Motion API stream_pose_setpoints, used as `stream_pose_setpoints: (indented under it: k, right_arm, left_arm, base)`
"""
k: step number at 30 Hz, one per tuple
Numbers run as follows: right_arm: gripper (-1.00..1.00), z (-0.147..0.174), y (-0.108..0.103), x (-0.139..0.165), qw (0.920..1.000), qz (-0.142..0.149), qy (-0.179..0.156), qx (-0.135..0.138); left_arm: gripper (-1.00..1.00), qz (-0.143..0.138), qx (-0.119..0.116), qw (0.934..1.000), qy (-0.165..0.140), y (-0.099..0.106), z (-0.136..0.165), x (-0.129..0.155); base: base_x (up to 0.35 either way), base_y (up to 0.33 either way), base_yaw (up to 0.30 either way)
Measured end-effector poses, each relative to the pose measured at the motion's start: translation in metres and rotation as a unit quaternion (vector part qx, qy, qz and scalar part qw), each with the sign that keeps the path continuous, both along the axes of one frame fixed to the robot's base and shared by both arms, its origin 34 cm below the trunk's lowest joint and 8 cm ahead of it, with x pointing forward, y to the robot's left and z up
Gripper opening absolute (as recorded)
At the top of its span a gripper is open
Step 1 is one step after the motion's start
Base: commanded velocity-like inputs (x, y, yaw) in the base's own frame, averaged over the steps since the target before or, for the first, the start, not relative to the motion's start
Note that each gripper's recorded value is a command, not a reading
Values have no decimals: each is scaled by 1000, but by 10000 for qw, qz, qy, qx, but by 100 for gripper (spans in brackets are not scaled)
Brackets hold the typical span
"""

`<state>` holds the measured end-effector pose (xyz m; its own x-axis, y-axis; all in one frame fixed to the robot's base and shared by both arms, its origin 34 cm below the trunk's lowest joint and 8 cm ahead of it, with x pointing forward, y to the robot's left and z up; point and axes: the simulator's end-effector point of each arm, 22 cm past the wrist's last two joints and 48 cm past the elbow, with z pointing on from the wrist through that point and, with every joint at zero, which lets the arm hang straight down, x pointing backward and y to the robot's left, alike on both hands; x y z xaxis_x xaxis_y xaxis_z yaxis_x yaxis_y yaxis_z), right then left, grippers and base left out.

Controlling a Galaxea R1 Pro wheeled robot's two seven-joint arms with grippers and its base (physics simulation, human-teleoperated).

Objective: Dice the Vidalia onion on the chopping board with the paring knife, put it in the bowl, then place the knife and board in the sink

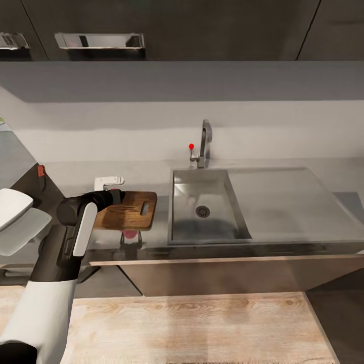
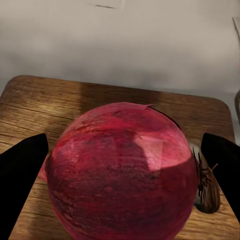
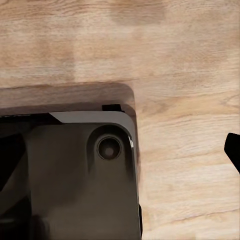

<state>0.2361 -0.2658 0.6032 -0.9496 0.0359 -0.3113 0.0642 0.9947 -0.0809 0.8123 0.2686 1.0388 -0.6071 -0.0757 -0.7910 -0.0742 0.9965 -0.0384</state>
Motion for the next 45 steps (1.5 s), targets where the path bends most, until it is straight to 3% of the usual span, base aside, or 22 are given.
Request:
stream_pose_setpoints:
  k: [34,45]
  right_arm:
    - [100,-5,-1,-18,9997,1,228,-4]
    - [100,-5,-1,-19,9997,1,230,-5]
  left_arm:
    - [-100,1,-1,9997,253,0,-34,1]
    - [-100,1,0,9997,257,0,-35,0]
  base:
    - [1,58,0]
    - [176,-53,0]
